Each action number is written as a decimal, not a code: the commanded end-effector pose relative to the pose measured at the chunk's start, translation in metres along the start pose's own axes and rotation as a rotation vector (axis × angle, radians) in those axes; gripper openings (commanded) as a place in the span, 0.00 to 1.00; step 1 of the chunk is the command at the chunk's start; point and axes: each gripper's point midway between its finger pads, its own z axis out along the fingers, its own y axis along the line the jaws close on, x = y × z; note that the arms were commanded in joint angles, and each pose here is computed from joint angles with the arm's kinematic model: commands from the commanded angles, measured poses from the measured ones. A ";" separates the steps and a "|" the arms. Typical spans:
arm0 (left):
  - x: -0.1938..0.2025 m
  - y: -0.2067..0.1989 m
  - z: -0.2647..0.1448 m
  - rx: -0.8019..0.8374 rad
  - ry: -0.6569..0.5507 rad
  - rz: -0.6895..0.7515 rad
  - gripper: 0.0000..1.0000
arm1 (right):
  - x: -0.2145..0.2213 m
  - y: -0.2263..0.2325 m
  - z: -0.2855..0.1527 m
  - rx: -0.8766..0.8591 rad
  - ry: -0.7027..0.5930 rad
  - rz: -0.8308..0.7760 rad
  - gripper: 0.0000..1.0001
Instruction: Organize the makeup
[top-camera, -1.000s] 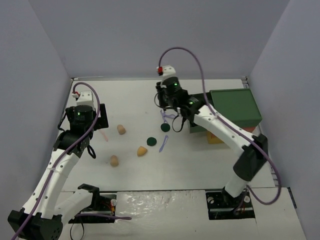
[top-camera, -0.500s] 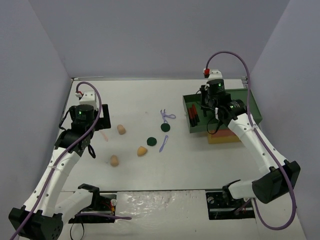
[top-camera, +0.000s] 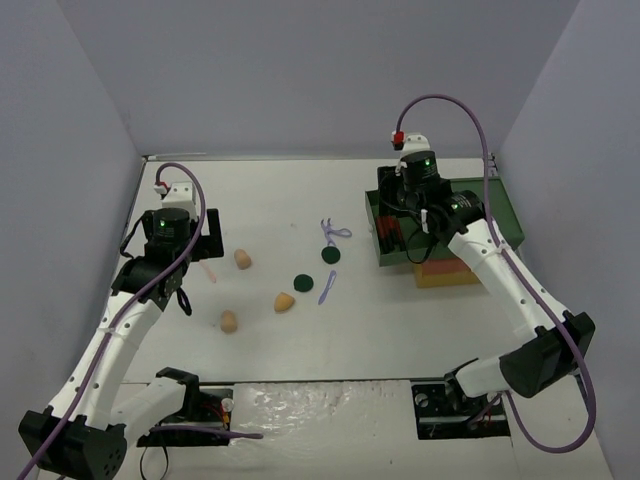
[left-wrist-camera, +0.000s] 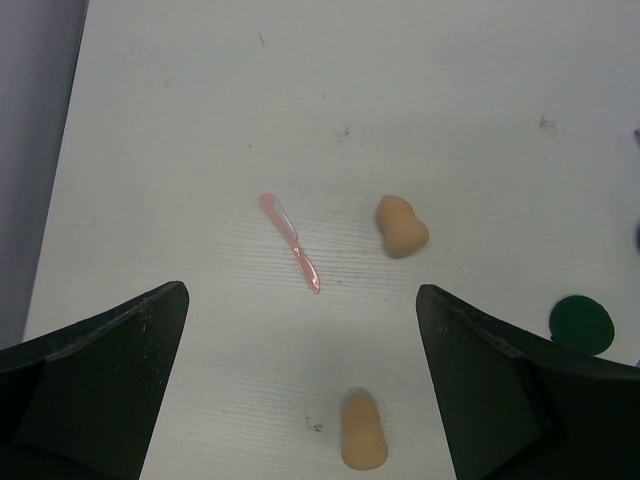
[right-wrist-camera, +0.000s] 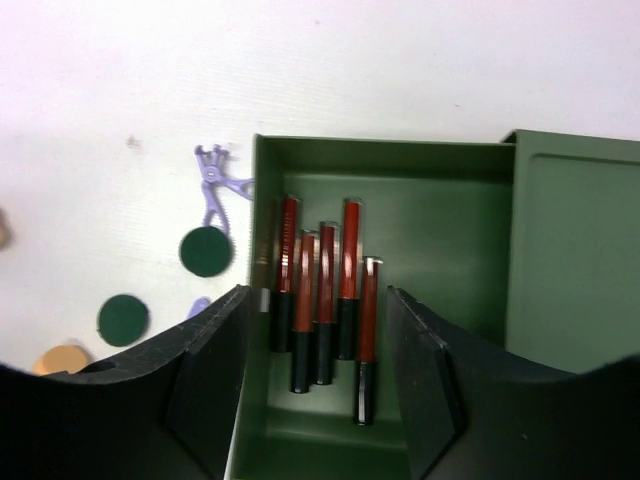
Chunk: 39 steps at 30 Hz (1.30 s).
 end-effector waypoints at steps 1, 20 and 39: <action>-0.030 -0.001 -0.004 0.006 -0.082 -0.015 0.97 | -0.017 0.033 0.006 -0.042 -0.035 -0.007 0.49; -0.031 0.002 -0.007 -0.005 -0.084 -0.015 0.97 | 0.017 0.030 0.048 0.085 0.074 -0.022 0.25; -0.031 0.003 -0.008 -0.008 -0.087 -0.015 0.97 | 0.006 0.000 0.042 0.148 0.056 0.014 0.00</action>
